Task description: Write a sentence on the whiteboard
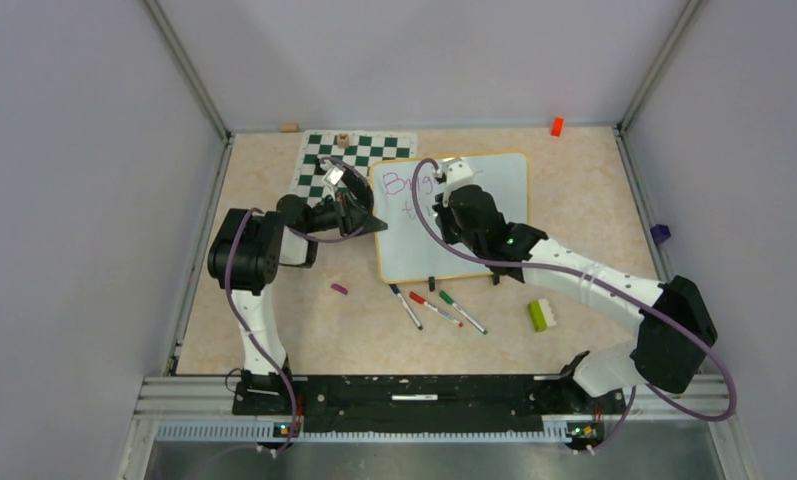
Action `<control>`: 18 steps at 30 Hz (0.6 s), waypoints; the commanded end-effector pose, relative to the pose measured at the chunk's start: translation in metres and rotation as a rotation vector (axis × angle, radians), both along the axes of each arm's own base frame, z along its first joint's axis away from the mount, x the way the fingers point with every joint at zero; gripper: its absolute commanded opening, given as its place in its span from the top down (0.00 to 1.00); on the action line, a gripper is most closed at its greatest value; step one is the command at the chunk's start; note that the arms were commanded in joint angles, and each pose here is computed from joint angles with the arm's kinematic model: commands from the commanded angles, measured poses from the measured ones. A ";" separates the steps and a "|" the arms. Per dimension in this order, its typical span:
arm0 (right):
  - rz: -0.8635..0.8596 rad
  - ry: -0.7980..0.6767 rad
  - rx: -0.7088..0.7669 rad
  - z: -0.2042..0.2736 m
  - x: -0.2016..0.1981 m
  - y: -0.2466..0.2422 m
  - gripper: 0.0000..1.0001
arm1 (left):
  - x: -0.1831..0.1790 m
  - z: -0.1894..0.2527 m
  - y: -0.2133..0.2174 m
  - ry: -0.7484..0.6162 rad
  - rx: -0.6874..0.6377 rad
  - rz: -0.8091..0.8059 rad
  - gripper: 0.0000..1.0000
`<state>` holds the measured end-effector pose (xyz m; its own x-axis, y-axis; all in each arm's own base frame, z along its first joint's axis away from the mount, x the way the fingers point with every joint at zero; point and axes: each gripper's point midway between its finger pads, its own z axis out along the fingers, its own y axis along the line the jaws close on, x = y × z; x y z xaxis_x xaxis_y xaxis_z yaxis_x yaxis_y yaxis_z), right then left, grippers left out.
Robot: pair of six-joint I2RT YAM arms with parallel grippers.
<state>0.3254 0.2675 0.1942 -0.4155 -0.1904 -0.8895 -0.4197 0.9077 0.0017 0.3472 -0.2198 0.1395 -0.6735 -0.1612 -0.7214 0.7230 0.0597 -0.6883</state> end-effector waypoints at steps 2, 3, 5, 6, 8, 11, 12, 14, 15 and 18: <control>-0.019 -0.007 0.017 0.006 0.001 -0.006 1.00 | 0.002 0.019 -0.001 -0.124 -0.020 0.005 1.00; -0.022 -0.012 0.013 0.007 0.002 -0.006 1.00 | 0.002 0.019 -0.001 -0.125 -0.020 0.005 1.00; -0.028 -0.026 0.006 0.012 0.005 -0.007 1.00 | 0.002 0.019 -0.001 -0.121 -0.020 0.006 1.00; -0.030 -0.035 0.001 0.015 0.007 -0.007 1.00 | 0.002 0.019 -0.001 -0.123 -0.020 0.005 1.00; -0.037 -0.052 -0.006 0.021 0.010 -0.007 1.00 | 0.002 0.019 -0.001 -0.123 -0.020 0.005 1.00; -0.037 -0.064 -0.013 0.025 0.014 -0.006 1.00 | 0.002 0.020 -0.001 -0.124 -0.020 0.005 1.00; -0.034 -0.068 -0.013 0.027 0.015 -0.005 1.00 | 0.002 0.019 -0.001 -0.123 -0.020 0.006 1.00; -0.032 -0.070 -0.016 0.028 0.017 -0.003 1.00 | 0.002 0.019 -0.001 -0.123 -0.020 0.005 1.00; -0.033 -0.073 -0.015 0.030 0.017 -0.003 1.00 | 0.002 0.019 -0.001 -0.122 -0.020 0.005 1.00; -0.041 -0.075 -0.019 0.030 0.021 -0.004 1.00 | 0.002 0.019 -0.001 -0.122 -0.020 0.006 1.00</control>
<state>0.3299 0.2659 0.2018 -0.3984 -0.2140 -0.8919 -0.4175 0.9082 -0.0314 0.3470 -0.2197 0.1396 -0.6717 -0.1600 -0.7233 0.7249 0.0589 -0.6863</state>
